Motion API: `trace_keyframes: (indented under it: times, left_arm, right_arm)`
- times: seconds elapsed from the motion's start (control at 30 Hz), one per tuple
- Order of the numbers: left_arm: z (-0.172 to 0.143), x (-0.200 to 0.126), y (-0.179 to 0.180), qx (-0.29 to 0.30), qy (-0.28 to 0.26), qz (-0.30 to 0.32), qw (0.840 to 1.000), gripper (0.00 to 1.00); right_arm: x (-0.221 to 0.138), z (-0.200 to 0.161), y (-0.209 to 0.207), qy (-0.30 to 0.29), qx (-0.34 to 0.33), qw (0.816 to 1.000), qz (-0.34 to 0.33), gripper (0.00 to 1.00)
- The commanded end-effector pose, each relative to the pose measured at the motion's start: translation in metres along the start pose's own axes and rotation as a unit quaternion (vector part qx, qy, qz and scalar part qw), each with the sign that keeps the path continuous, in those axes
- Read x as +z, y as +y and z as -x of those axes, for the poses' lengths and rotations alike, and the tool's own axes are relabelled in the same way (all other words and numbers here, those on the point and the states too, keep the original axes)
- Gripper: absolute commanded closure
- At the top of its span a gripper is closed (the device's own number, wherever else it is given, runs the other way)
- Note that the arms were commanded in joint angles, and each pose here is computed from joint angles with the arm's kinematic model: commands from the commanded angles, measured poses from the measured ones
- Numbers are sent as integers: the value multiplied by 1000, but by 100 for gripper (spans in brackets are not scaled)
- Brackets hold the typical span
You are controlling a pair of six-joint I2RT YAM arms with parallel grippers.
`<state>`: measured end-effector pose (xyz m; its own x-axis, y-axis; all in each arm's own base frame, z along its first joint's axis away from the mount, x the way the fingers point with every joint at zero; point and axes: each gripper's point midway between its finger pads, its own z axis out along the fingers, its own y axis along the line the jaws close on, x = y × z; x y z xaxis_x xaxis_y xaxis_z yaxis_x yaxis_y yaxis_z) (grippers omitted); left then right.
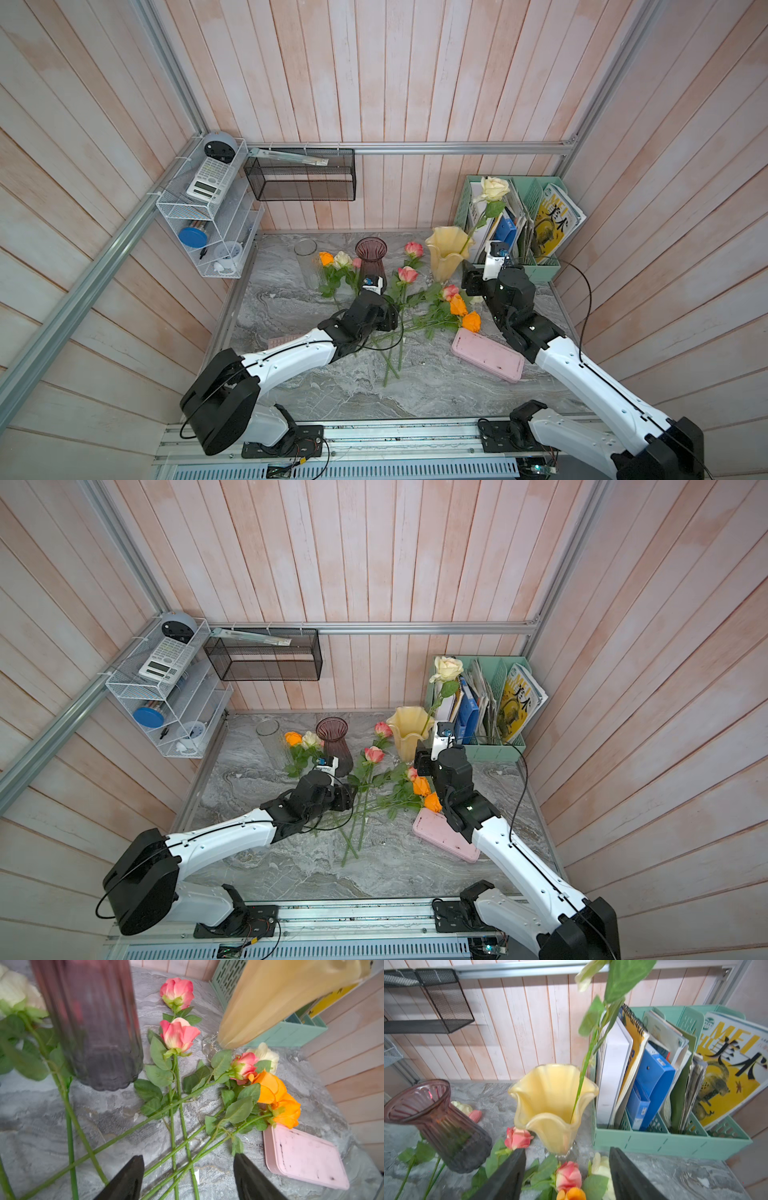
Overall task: Arrange the flowers in different vases according to their colors
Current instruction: Insert the flower into the vase, then pick up the flower at the center of the board.
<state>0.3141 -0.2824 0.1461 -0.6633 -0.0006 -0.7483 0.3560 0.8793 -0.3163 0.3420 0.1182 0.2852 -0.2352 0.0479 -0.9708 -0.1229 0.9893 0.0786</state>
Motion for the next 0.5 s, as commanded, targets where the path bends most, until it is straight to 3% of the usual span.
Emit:
trace_keyframes:
  times: [0.0, 0.23, 0.47]
  left_arm:
    - [-31, 8, 0, 98, 101, -4, 990, 27]
    - [-47, 17, 3, 188, 193, 8, 963, 26]
    - [-54, 21, 31, 251, 243, 73, 934, 26]
  right_arm:
    - [-18, -38, -2, 68, 21, 997, 14, 30]
    - [-44, -76, 5, 136, 46, 988, 52, 30]
    - [-50, -91, 7, 157, 46, 985, 62, 31]
